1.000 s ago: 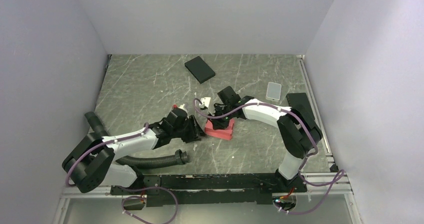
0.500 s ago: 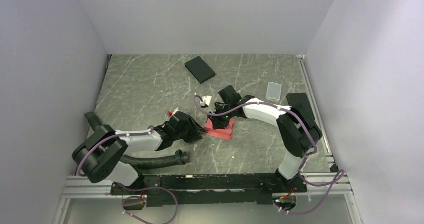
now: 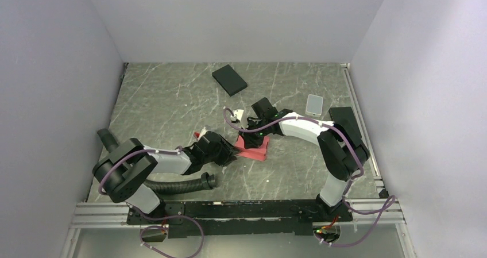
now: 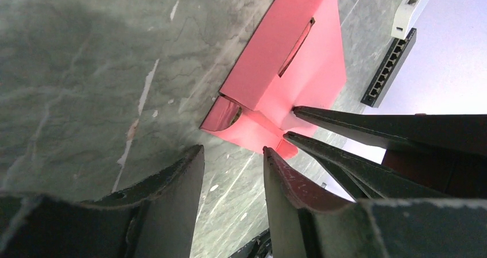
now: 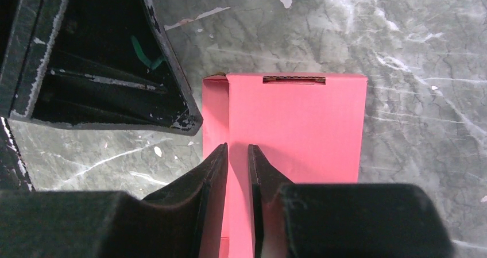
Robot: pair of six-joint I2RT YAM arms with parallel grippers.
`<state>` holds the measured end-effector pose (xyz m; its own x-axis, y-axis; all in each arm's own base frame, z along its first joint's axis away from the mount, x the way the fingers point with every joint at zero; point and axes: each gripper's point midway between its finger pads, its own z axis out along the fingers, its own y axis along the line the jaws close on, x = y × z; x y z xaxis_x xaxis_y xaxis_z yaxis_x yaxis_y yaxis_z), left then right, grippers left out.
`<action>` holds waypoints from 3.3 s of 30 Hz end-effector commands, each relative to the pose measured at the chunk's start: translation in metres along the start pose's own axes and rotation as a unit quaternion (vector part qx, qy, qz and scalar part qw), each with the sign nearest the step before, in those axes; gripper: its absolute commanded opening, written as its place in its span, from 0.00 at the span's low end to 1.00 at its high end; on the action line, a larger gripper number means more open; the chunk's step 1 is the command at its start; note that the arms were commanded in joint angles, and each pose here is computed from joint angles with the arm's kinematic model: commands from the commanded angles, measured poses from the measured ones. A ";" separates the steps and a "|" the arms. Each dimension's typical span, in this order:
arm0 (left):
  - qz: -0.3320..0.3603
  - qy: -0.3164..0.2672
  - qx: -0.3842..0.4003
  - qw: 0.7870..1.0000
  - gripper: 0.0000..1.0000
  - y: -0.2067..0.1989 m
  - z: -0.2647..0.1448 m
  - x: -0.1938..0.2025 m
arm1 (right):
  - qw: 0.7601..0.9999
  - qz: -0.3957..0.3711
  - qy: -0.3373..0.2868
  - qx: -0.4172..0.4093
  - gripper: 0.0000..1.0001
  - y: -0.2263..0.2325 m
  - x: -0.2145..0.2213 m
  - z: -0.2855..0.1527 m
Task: Fold the paper box
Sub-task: Pick up the paper box from the center of the board.
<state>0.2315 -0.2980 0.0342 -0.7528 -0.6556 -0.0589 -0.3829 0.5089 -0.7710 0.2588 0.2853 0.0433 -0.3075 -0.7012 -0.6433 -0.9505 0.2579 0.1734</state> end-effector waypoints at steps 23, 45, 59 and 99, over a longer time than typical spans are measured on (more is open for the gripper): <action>-0.041 -0.072 0.058 0.995 0.52 -0.006 0.002 -0.023 | 0.999 0.022 0.023 0.000 0.22 -0.005 0.012 0.008; 0.044 -0.081 -0.008 0.996 0.52 0.003 -0.008 -0.027 | 0.999 0.041 -0.002 -0.017 0.28 -0.003 -0.004 -0.001; 0.093 -0.063 -0.017 0.994 0.51 0.000 -0.012 -0.022 | 0.998 -0.002 -0.060 -0.015 0.48 0.001 -0.043 -0.043; 0.243 0.042 0.031 0.969 0.53 -0.049 0.007 -0.059 | 0.998 0.046 0.032 -0.037 0.24 -0.015 0.012 -0.005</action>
<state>0.3022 -0.2671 0.0673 -0.8083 -0.4801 -0.3409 -0.1168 0.6982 -0.7063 0.2721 0.2709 0.0435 -0.3635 -0.7136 -0.5988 -0.9315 0.2679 0.2462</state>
